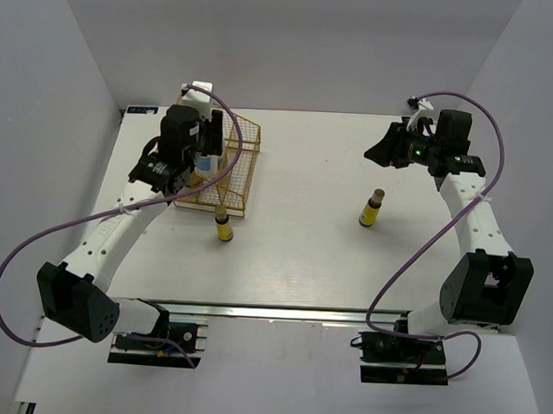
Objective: Organize the condiment bottles
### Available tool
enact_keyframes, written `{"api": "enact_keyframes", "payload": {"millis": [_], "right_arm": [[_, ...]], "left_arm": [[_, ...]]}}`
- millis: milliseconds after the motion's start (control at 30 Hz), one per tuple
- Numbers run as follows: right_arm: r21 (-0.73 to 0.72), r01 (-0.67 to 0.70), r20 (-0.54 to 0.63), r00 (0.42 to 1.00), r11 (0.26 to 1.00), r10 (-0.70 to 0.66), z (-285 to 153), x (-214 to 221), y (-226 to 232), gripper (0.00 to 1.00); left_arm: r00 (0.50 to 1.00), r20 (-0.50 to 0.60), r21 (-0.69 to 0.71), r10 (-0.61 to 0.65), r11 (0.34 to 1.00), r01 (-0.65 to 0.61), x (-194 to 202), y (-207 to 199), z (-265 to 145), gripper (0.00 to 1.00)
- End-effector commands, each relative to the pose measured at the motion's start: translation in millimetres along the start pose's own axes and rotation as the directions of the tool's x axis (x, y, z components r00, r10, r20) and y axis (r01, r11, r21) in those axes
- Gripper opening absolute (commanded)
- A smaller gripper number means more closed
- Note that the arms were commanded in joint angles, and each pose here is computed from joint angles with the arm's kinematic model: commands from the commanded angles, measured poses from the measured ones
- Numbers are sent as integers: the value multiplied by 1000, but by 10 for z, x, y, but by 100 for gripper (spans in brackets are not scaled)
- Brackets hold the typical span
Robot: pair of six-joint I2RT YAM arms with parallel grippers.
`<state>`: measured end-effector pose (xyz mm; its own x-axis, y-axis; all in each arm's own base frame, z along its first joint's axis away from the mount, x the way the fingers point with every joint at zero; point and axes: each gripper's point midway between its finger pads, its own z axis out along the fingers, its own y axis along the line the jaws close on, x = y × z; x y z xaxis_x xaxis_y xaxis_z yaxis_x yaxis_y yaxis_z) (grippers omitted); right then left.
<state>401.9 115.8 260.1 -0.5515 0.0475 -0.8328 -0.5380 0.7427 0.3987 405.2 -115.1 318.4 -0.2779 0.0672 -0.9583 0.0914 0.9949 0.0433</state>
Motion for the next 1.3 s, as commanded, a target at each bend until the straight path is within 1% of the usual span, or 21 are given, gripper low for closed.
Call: {"api": "enact_keyframes", "payload": {"millis": [0, 133, 167, 300, 533, 600, 633, 667, 700, 733, 833, 867, 933, 967, 1000, 1033, 1067, 1100, 1267], "right_arm": [[5, 32, 23, 999, 999, -32, -34, -93, 29, 50], [3, 32, 23, 999, 999, -32, -29, -98, 28, 50], [3, 31, 22, 999, 1000, -31, -27, -97, 26, 50], [8, 36, 24, 999, 999, -36, -31, -118, 21, 50], [14, 37, 17, 999, 999, -38, -31, -89, 5, 51], [13, 37, 19, 999, 999, -37, -33, -90, 10, 51], [13, 36, 17, 999, 999, -36, -31, -84, 9, 51], [13, 35, 16, 999, 999, -35, -26, -77, 3, 51], [13, 34, 15, 999, 999, -34, -20, -70, -2, 51], [11, 33, 14, 999, 999, -33, -19, -64, -1, 51], [9, 34, 11, 999, 999, -35, -11, -53, 1, 51], [7, 36, 10, 999, 999, -37, -11, -50, 2, 52], [-15, 57, 7, 998, 998, -56, -14, -41, 41, 55], [-26, 58, 3, 998, 998, -58, -15, -30, 58, 57], [-41, 99, 2, 995, 994, -99, -15, -18, 66, 59], [-67, 110, 2, 994, 992, -110, -17, -12, 106, 62], [-81, 119, 0, 993, 990, -120, -21, -2, 133, 63], [-94, 127, -1, 992, 988, -127, -22, 11, 149, 64], [-148, 176, -2, 984, 973, -178, -33, 43, 231, 65]], "left_arm": [[993, 118, -7, -11, 1000, 12, -331, 93, -107, 0], [995, 104, -21, 3, 1000, -1, -223, 126, -20, 0], [996, 90, -22, 7, 1000, -5, -134, 124, 17, 0], [996, 92, -29, -12, 999, 14, -14, 152, 113, 0], [999, 35, -12, -23, 1000, 23, 297, 92, 232, 0], [999, 33, -13, -25, 1000, 26, 327, 94, 233, 7], [999, 26, -12, -23, 1000, 24, 369, 92, 235, 18], [999, 21, -12, -24, 1000, 24, 392, 92, 237, 24], [999, 21, -12, -24, 1000, 24, 397, 92, 235, 28], [1000, 14, -13, -23, 1000, 23, 433, 93, 234, 35], [1000, 7, -16, -27, 999, 27, 472, 97, 234, 46], [1000, 0, -18, -28, 999, 28, 507, 100, 232, 55], [999, -1, -23, -36, 999, 36, 528, 108, 225, 63], [999, 2, -24, -38, 999, 38, 525, 111, 220, 71], [999, 3, -24, -41, 999, 41, 521, 112, 213, 73], [999, 6, -25, -42, 999, 42, 517, 117, 203, 75], [999, 5, -26, -43, 999, 43, 526, 118, 200, 79], [999, 6, -25, -44, 999, 44, 521, 118, 196, 81], [998, 23, -16, -50, 999, 50, 450, 116, 142, 85]]}}
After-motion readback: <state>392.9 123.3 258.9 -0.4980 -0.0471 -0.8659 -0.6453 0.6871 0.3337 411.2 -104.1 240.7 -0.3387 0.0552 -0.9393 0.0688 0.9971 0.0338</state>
